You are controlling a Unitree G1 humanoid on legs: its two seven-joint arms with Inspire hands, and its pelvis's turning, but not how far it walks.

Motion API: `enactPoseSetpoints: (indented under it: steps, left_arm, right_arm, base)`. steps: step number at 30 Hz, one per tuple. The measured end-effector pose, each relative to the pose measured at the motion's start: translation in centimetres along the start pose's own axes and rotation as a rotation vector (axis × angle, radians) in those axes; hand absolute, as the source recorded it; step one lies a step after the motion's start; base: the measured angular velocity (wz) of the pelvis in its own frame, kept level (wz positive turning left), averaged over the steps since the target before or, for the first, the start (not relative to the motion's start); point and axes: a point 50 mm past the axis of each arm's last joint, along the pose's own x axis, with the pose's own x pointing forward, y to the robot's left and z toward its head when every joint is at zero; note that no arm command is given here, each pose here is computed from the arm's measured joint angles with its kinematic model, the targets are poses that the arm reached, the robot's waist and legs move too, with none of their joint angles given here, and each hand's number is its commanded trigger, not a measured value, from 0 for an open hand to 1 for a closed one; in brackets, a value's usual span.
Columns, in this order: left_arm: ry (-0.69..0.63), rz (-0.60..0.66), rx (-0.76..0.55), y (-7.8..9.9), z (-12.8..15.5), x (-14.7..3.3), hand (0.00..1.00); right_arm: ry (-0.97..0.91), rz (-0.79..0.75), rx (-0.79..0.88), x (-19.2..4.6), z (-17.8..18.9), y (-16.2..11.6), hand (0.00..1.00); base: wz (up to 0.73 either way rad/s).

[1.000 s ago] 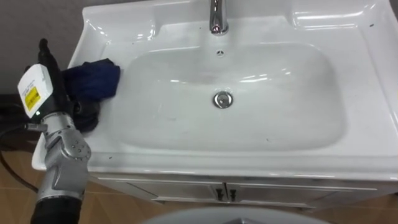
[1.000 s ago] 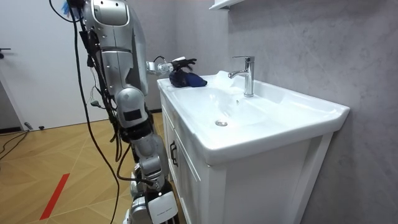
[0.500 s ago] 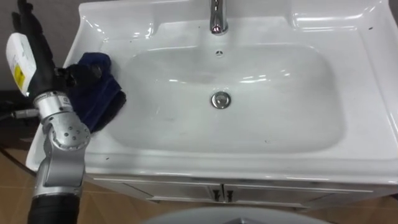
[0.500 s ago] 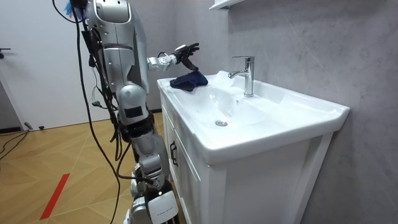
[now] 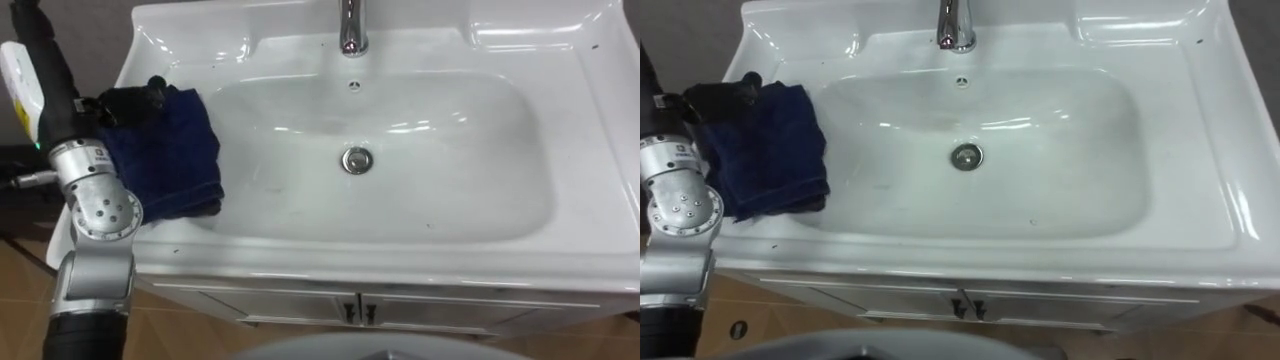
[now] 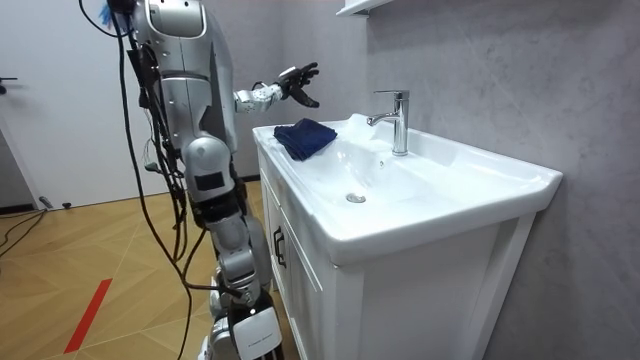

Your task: Wipe basin

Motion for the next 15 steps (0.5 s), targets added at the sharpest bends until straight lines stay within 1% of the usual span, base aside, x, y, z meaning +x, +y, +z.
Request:
enactPoseSetpoints:
  steps: [4, 7, 9, 10, 13, 14, 15]
  left_arm:
    - [-0.004, 0.029, 0.005, 0.3, 0.0, 0.1, 0.00]
    - [-0.004, 0.091, 0.003, 1.4, -0.2, 0.5, 0.00]
    - [0.010, 0.187, -0.020, 3.0, -0.4, 0.9, 0.00]
    - [0.011, 0.212, -0.029, 3.4, -0.3, 1.0, 0.00]
    - [0.030, 0.361, -0.147, 5.8, -0.2, 1.4, 0.00]
    - [0.038, 0.385, -0.164, 6.2, -0.3, 1.5, 0.00]
    - [0.056, 0.435, -0.184, 7.1, -0.7, 1.5, 0.00]
  right_arm:
    - [0.001, -0.003, 0.001, 0.0, 0.0, 0.0, 0.00]
    - [0.002, -0.005, 0.004, 0.0, -0.1, 0.0, 0.00]
    - [0.007, -0.003, 0.003, 0.0, -0.4, 0.0, 0.00]
    - [0.009, -0.003, 0.003, 0.0, -0.5, 0.0, 0.00]
    - [0.014, -0.011, 0.000, -0.1, -0.8, 0.0, 0.00]
    - [0.015, -0.012, 0.002, -0.1, -0.9, 0.0, 0.00]
    - [0.013, -0.016, -0.012, -0.1, -0.9, -0.1, 0.00]
  base:
    - [0.00]
    - [-0.05]
    - [0.00]
    - [0.00]
    - [0.07]
    - [0.08]
    - [0.00]
